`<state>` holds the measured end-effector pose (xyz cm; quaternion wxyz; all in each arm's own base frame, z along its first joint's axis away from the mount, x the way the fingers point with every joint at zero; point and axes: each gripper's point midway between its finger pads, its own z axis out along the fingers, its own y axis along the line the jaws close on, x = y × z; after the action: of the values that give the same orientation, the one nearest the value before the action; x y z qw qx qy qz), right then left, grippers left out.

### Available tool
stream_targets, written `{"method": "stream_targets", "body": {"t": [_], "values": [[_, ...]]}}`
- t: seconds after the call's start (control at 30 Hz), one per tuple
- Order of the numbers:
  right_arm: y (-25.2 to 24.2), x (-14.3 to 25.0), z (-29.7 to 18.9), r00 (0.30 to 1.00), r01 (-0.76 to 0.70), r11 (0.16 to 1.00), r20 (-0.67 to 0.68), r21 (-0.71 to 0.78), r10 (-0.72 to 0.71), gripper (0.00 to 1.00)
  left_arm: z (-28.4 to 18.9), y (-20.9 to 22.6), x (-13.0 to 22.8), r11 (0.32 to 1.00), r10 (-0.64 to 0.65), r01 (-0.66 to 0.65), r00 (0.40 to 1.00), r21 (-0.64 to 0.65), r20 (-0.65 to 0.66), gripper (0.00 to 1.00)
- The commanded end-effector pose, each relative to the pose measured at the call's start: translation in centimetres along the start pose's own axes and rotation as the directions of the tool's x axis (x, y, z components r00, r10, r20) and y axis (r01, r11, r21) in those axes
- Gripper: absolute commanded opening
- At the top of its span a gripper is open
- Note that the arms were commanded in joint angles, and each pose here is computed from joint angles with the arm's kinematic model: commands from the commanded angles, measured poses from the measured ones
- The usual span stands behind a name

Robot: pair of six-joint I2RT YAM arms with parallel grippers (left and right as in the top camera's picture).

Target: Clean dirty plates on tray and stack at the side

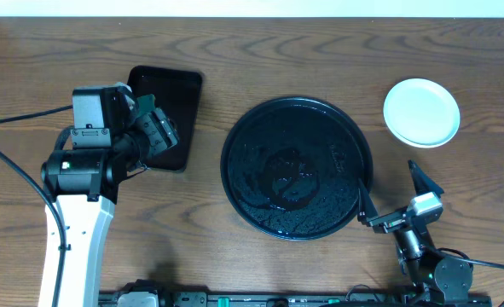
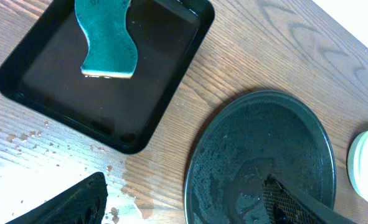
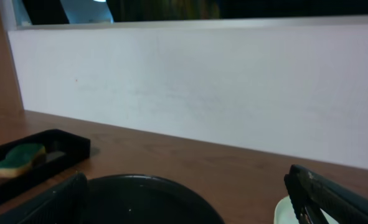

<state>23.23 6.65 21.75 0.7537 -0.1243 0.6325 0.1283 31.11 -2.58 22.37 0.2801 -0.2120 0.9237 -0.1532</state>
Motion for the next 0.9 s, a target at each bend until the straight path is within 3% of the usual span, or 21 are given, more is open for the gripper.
{"method": "stream_targets", "body": {"t": [0.0, 0.13, 0.4, 0.63, 0.77, 0.87], "values": [[-0.1, -0.1, -0.1, 0.997, 0.072, 0.997, 0.004, 0.002, -0.072, 0.99, 0.2, 0.1, 0.2, 1.000, 0.005, -0.005, 1.000, -0.003, -0.009, 0.80], [-0.1, 1.7, -0.1, 0.991, 0.117, 0.993, -0.067, -0.005, -0.117, 0.99, 0.2, 0.1, 0.2, 1.000, 0.005, -0.005, 1.000, -0.004, -0.009, 0.80], [-2.2, 5.8, -0.9, 0.968, 0.095, 0.990, -0.243, 0.104, -0.068, 0.99, 0.2, 0.1, 0.2, 1.000, 0.005, -0.005, 1.000, -0.003, -0.009, 0.80], [-2.9, 5.9, -1.0, 0.967, 0.097, 0.985, -0.248, 0.146, -0.058, 0.99, 0.2, 0.1, 0.2, 1.000, 0.005, -0.005, 1.000, -0.003, -0.009, 0.80], [-4.7, 6.1, -1.5, 0.970, 0.016, 0.962, -0.238, 0.272, 0.051, 0.99, 0.2, 0.1, 0.2, 1.000, 0.005, -0.005, 1.000, -0.003, -0.009, 0.80], [-4.9, 6.1, -1.5, 0.970, 0.031, 0.958, -0.242, 0.284, 0.040, 0.99, 0.2, 0.1, 0.2, 1.000, 0.005, -0.005, 1.000, -0.003, -0.009, 0.80]]}}
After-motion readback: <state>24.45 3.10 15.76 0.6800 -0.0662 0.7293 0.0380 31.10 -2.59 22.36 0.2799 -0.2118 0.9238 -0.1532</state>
